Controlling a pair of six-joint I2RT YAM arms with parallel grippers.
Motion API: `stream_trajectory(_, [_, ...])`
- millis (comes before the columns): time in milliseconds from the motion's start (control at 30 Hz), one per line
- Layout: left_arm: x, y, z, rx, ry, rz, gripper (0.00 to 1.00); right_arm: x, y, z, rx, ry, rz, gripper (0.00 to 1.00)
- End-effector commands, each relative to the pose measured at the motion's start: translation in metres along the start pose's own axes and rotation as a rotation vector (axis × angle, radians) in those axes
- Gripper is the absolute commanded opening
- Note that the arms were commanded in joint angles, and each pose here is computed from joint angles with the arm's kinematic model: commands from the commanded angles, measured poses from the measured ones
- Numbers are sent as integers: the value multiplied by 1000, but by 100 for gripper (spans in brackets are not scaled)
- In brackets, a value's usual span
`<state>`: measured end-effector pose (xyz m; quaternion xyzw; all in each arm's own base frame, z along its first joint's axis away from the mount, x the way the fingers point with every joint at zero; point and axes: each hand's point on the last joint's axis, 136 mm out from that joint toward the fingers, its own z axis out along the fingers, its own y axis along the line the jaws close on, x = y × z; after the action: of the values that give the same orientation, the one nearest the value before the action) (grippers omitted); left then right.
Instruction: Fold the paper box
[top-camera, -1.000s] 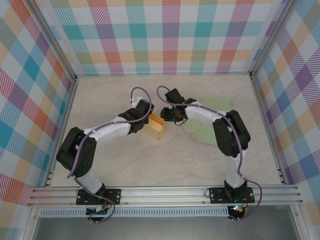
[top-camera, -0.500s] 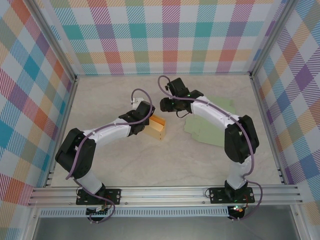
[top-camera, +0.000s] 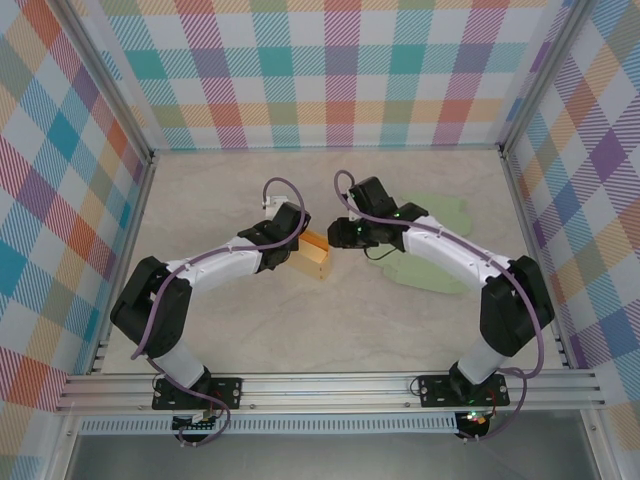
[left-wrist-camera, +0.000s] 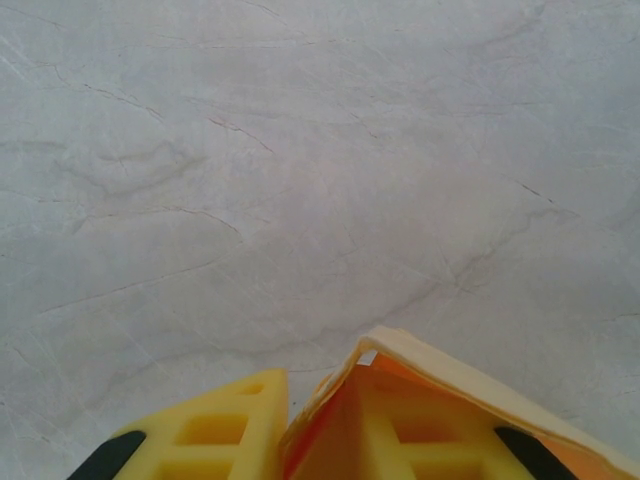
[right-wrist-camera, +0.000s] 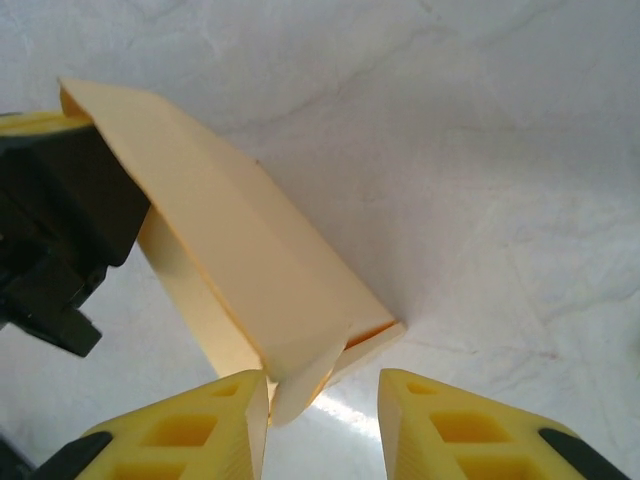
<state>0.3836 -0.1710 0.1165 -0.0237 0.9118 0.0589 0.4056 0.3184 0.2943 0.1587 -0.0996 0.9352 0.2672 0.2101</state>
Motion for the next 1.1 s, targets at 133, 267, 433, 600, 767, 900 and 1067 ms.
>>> stream_trajectory(133, [75,17,4,-48,233,158,19,9,13,8,18,16,8,34])
stream_trajectory(267, [75,15,5,-38,236,155,17,9,5,13,95,14,3,33])
stream_trajectory(433, [76,13,5,-27,236,142,12,5,1,18,123,-4,-5,30])
stream_trajectory(600, [80,10,7,-11,238,122,7,-3,1,23,130,-20,-22,26])
stream_trajectory(767, [82,5,9,1,234,107,6,-11,-2,21,182,-26,-53,28])
stream_trajectory(900, [82,4,10,-11,227,115,6,-19,-6,7,223,-48,-113,31])
stream_trajectory(1067, [84,7,11,-28,227,124,5,-29,-6,-1,253,-27,-205,33])
